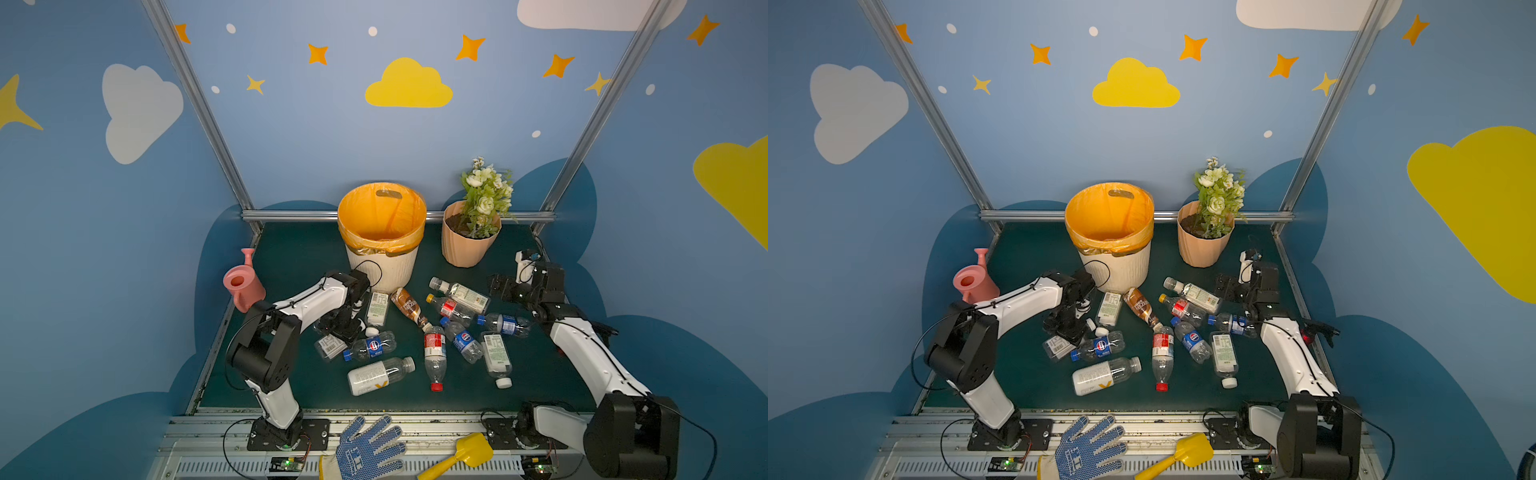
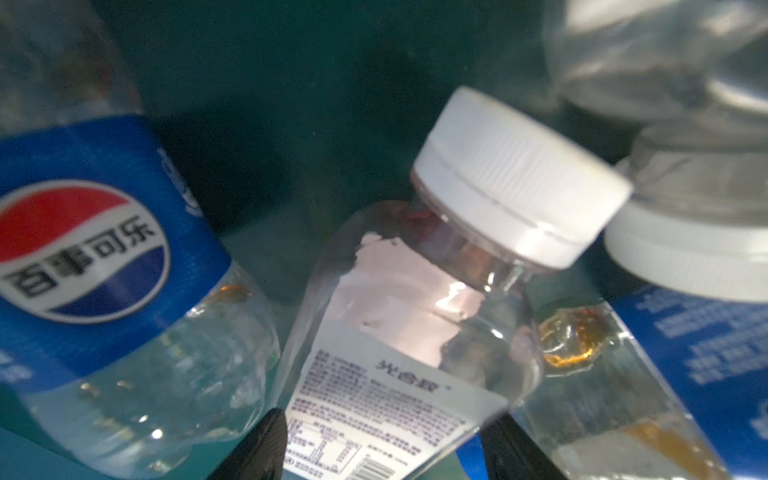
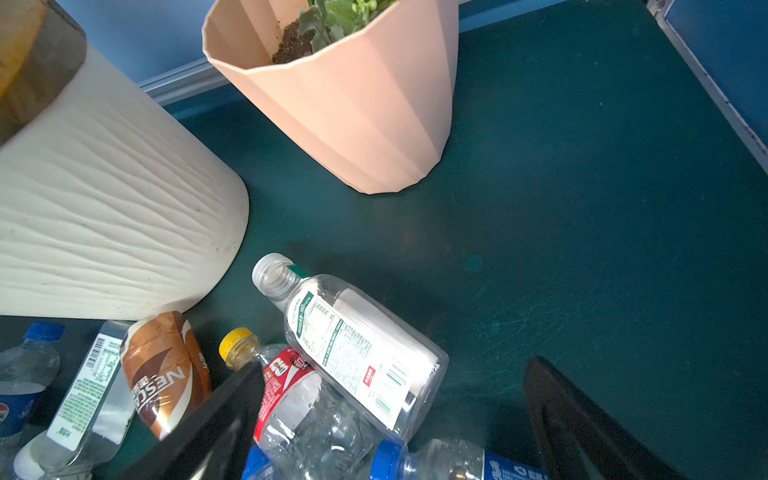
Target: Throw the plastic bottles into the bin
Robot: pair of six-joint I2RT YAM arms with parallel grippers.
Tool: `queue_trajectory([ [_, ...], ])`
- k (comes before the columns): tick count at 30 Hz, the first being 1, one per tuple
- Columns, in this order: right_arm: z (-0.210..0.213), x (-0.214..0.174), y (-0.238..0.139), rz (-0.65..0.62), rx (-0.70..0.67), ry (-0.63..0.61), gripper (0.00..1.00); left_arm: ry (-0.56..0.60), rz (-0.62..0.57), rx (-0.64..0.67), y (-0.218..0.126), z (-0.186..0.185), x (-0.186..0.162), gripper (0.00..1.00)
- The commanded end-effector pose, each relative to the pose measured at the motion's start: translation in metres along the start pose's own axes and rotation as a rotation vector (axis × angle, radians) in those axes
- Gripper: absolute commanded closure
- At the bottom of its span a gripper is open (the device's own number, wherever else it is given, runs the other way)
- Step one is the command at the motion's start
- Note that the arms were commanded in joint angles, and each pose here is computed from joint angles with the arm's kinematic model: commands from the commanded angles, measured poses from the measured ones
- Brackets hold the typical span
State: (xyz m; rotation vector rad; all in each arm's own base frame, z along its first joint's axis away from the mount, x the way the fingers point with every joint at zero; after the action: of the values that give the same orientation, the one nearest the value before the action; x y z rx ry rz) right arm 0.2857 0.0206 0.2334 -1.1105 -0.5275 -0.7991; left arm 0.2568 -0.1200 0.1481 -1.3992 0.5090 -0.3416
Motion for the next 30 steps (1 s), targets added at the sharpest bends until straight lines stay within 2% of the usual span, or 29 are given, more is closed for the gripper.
queue_trajectory([
  [1,0.002,0.007,-0.005,-0.014,-0.005,-0.011,0.04,-0.025,0.037,0.024,0.009,0.003,-0.001,0.26],
  [5,0.001,0.006,-0.004,-0.006,-0.001,-0.006,0.04,-0.036,0.037,0.028,0.010,0.005,-0.002,0.22],
  [13,0.001,0.005,-0.002,-0.003,0.002,-0.003,0.04,-0.038,0.053,-0.012,0.016,0.002,0.002,0.22],
  [18,0.001,0.005,-0.002,0.001,0.001,-0.007,0.04,-0.049,0.075,-0.046,0.022,0.002,0.005,0.18],
  [30,0.000,0.004,0.000,0.008,0.002,-0.005,0.04,-0.059,0.104,-0.089,0.030,0.000,0.010,0.20],
])
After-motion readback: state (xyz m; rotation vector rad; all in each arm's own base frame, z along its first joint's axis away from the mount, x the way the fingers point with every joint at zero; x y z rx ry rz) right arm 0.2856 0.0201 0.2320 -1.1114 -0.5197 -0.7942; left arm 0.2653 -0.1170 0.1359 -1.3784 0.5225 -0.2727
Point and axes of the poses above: each gripper's point midway between its finger pads, its own y axis out along the fingers, its own z axis along the line the jaws close on, x = y × z, the point moved 10 cm from there along -y, back along the fingers, and after that the axes turned 7 degrees about y, right-handed, at the moved point
